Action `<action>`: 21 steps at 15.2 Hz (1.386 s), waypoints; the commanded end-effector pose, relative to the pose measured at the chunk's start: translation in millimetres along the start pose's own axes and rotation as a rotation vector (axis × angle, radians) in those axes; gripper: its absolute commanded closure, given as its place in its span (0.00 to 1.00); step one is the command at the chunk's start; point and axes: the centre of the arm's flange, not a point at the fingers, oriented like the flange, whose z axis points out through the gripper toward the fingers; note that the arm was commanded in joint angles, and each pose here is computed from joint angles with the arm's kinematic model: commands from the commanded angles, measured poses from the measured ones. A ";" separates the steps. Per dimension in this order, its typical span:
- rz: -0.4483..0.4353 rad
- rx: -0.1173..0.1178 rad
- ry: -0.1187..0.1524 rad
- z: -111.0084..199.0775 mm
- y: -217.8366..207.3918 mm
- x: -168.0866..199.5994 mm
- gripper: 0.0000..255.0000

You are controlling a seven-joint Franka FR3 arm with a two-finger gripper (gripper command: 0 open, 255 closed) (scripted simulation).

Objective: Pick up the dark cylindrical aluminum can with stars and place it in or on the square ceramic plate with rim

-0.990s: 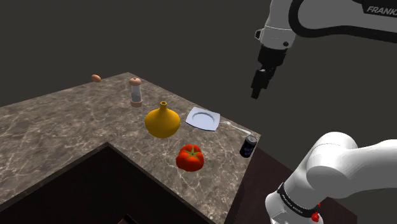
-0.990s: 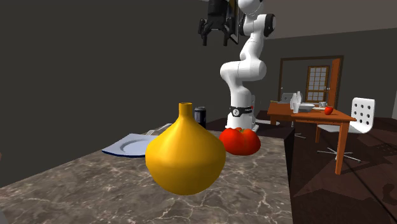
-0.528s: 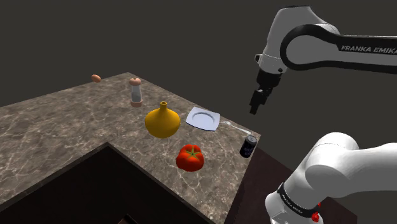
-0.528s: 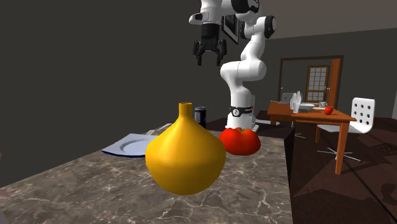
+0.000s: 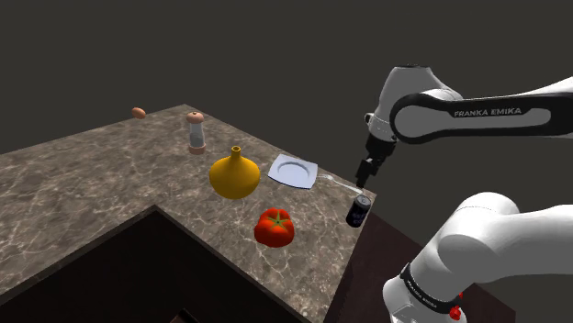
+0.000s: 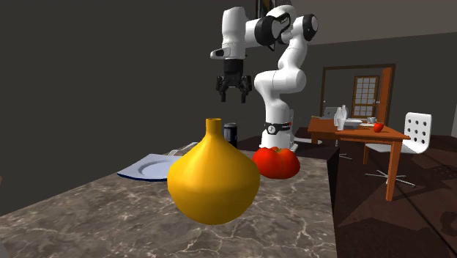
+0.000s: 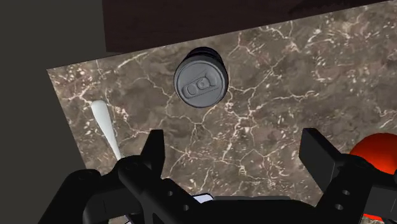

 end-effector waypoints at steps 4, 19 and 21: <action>0.025 0.025 0.009 61.4 20.5 -3.5 0.00; 0.031 0.030 0.010 115.5 23.9 -3.9 0.00; 0.031 0.030 0.010 115.5 23.9 -3.9 0.00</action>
